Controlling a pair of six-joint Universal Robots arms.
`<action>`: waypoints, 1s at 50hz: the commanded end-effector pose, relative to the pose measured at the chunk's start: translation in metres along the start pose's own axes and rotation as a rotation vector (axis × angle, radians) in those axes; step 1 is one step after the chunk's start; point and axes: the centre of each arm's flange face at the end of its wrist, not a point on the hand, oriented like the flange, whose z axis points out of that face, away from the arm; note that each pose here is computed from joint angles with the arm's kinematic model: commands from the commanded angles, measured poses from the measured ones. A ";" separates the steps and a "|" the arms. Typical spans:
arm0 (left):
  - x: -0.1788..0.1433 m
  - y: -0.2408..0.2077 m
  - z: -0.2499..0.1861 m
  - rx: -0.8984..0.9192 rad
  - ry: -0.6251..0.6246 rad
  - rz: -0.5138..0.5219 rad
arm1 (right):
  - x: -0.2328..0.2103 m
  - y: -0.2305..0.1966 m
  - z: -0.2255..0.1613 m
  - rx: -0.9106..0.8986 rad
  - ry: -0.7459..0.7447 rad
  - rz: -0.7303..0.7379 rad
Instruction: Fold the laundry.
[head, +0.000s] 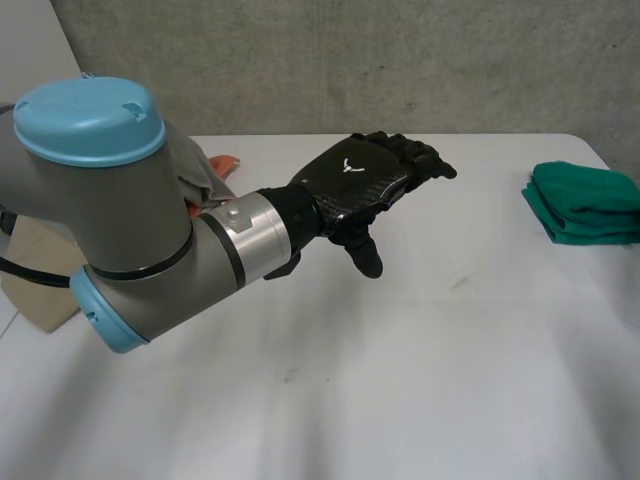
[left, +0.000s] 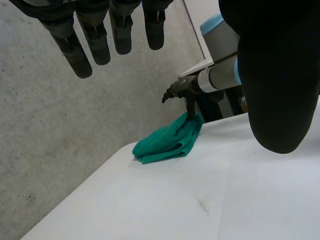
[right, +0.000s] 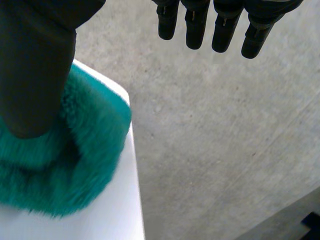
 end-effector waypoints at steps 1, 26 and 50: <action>-0.002 -0.008 -0.002 0.019 -0.009 -0.008 | 0.011 -0.040 -0.033 0.134 0.035 -0.086; -0.265 0.048 -0.107 -0.220 -1.004 0.300 | -0.076 -0.092 -0.241 0.189 -0.671 -0.189; -0.301 0.016 -0.096 0.173 -0.886 0.246 | -0.087 -0.067 -0.258 0.128 -0.725 -0.276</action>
